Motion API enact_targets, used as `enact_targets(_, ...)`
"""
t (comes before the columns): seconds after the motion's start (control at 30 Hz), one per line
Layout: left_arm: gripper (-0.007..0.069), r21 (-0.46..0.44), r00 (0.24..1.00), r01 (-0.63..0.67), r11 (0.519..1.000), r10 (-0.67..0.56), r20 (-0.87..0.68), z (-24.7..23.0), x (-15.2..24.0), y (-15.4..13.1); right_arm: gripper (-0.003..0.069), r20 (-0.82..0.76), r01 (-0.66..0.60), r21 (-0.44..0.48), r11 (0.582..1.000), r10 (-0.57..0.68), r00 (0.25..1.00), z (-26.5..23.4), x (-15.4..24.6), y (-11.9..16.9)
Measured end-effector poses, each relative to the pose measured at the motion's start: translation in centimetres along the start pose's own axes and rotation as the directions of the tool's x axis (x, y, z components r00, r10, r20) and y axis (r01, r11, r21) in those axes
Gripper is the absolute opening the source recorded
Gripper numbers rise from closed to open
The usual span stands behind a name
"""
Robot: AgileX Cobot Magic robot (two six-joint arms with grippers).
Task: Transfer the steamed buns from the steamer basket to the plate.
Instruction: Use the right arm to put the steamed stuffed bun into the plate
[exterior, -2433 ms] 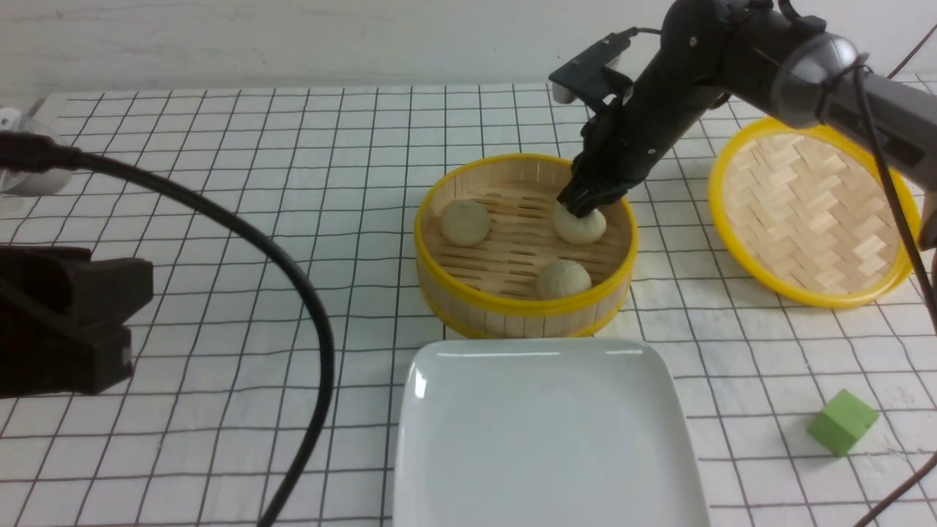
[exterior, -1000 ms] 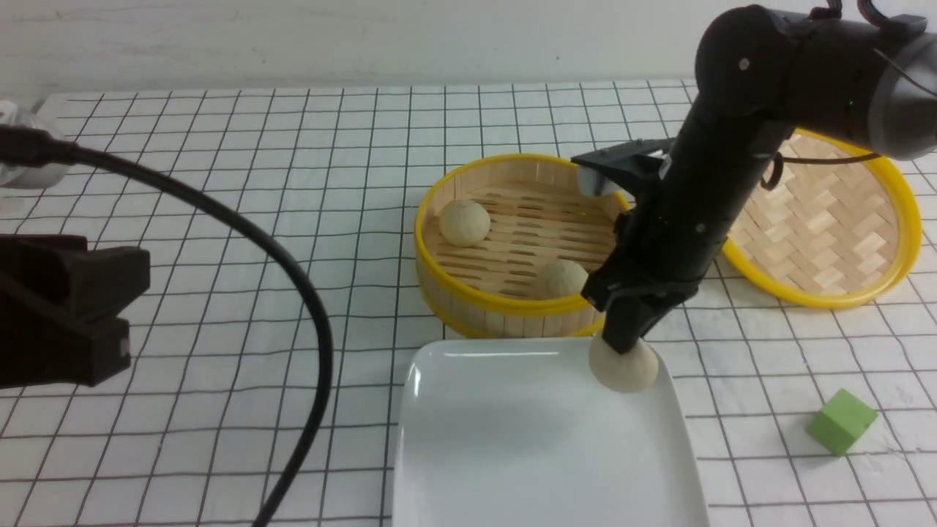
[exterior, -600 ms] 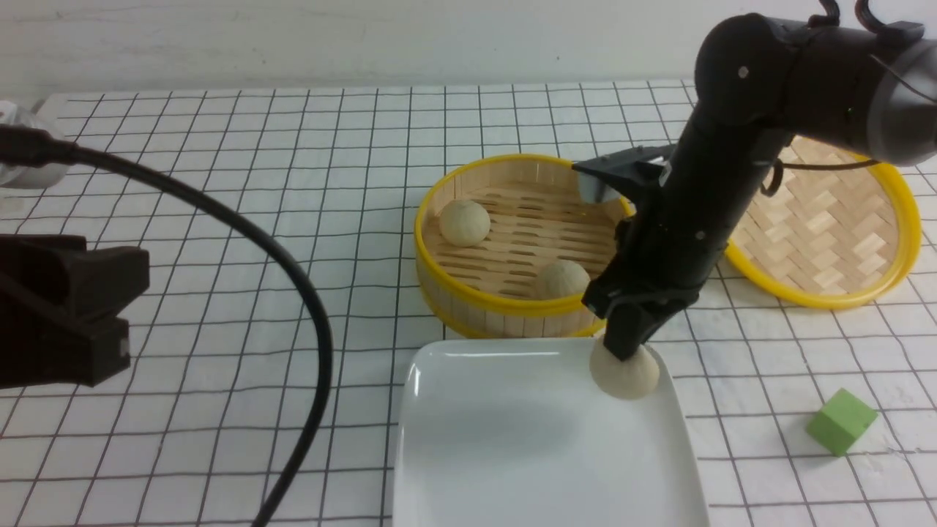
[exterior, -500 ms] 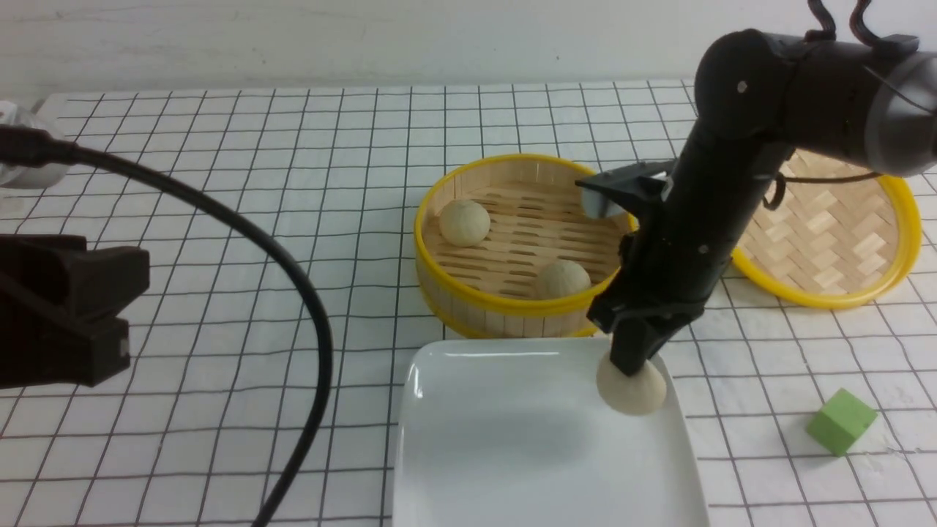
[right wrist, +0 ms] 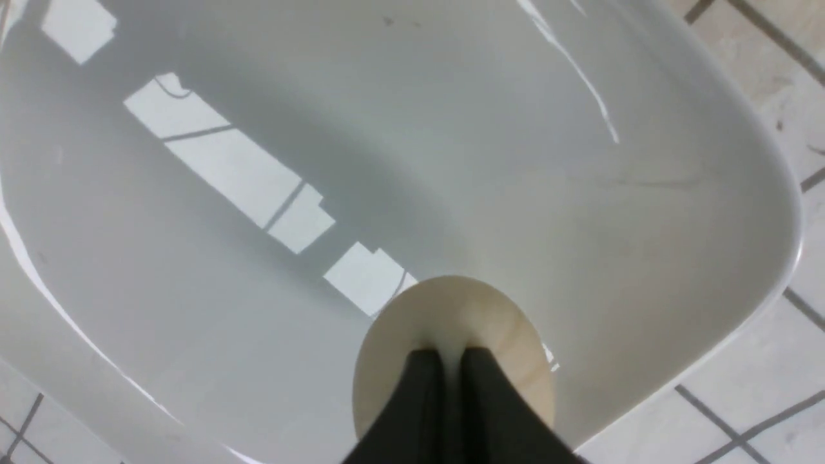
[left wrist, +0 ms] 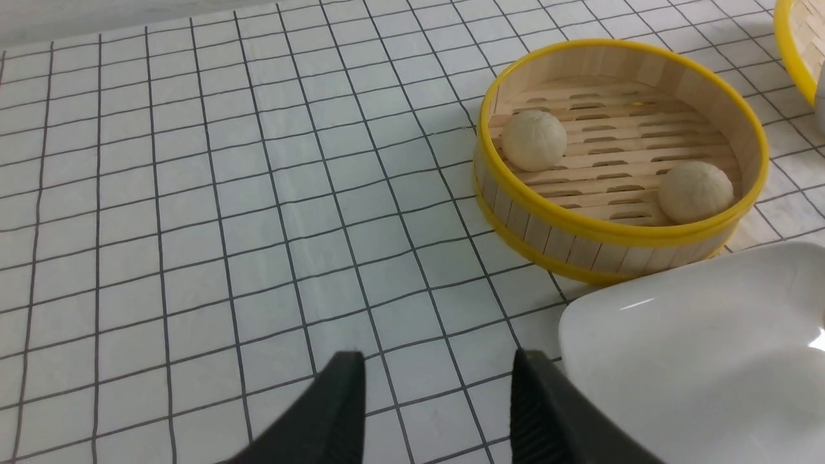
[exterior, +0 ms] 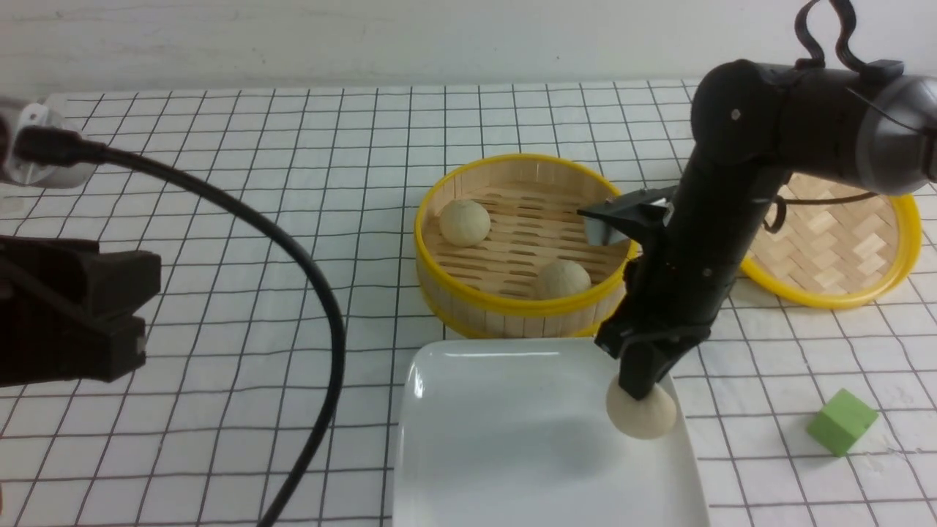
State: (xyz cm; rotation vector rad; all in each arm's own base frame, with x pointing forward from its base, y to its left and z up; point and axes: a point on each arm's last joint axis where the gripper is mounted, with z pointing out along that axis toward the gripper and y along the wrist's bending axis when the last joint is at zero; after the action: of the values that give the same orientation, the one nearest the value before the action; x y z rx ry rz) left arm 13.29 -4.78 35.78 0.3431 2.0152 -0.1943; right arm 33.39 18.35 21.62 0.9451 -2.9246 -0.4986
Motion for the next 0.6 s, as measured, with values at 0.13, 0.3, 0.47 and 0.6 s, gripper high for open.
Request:
enact_targets(0.13,0.0335,0.0,1.0,0.0,1.0,0.0,0.0,0.0,0.0,0.0,0.0134,-0.007,0.028,0.008,1.0,-0.028,1.0,0.1,0.0,-0.1)
enact_targets(0.3,0.0335,0.0,1.0,0.0,1.0,0.0,0.0,0.0,0.0,0.0,0.0309,-0.003,0.046,0.016,0.999,-0.046,0.999,0.1,0.0,-0.2)
enact_targets(0.47,0.0335,0.0,1.0,-0.001,1.0,0.001,0.001,0.0,0.0,0.0,0.0394,0.032,0.047,0.027,0.999,-0.047,0.998,0.1,-0.4,-0.3)
enact_targets(0.6,0.0335,-0.002,1.0,-0.003,1.0,0.003,0.001,0.0,0.0,0.0,0.0404,0.104,0.072,0.04,0.997,-0.076,0.992,0.1,-1.0,-0.4)
